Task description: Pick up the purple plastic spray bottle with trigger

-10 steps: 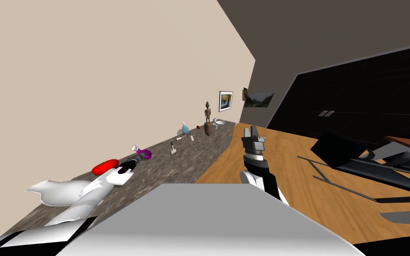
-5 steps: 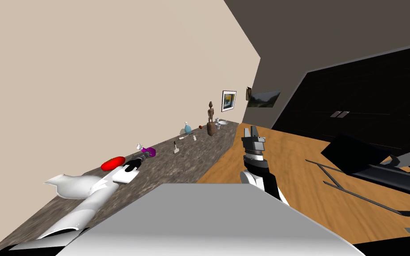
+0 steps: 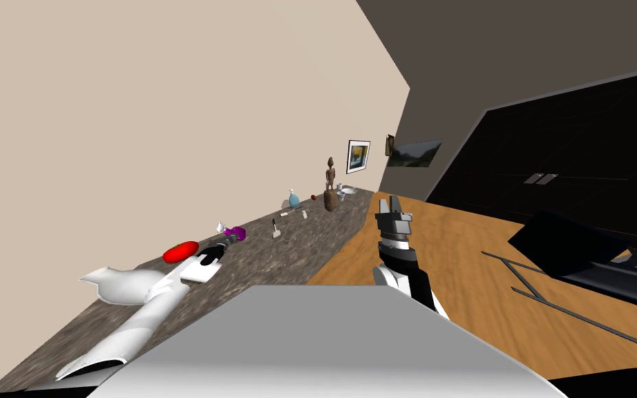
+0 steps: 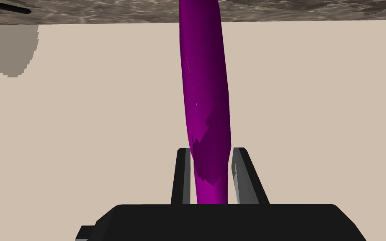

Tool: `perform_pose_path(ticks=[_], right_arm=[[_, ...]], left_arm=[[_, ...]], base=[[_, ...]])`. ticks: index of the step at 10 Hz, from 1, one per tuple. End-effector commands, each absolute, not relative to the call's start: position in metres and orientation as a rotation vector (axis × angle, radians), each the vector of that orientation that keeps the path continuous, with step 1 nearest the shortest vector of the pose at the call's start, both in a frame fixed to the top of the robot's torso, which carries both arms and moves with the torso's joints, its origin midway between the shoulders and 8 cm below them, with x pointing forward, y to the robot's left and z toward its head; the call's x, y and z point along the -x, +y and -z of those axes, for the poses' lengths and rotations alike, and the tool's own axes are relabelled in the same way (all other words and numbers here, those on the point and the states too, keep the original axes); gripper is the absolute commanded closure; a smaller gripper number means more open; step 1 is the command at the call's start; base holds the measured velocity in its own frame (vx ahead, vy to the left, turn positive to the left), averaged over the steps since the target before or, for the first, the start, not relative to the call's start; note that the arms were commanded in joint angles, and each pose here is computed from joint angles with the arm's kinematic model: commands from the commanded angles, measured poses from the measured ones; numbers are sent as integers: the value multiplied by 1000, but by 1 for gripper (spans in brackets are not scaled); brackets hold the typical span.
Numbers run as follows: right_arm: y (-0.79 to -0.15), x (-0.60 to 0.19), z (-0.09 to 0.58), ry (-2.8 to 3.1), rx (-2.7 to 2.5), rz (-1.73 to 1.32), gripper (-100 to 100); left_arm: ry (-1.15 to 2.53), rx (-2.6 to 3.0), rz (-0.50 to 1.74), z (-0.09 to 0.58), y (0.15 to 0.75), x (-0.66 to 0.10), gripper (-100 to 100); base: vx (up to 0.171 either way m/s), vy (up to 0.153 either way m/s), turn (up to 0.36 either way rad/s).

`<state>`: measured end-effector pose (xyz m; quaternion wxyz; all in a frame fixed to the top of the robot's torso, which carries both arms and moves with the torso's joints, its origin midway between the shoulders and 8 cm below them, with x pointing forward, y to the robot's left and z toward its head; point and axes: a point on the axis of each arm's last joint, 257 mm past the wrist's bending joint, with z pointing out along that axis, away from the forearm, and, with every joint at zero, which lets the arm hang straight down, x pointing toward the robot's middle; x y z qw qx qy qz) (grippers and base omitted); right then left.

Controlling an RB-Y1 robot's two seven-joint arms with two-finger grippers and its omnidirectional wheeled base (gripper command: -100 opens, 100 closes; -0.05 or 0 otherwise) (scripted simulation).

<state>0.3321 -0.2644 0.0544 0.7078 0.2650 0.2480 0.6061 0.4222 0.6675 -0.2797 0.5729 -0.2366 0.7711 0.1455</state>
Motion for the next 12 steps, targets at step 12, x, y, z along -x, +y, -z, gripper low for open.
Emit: perform_pose_path(ticks=[12], right_arm=[[-264,-332,-54,551,-588,-1346,0]], left_arm=[[1755,537,-333,245,612,-427,100]], base=[[12,27,47]])
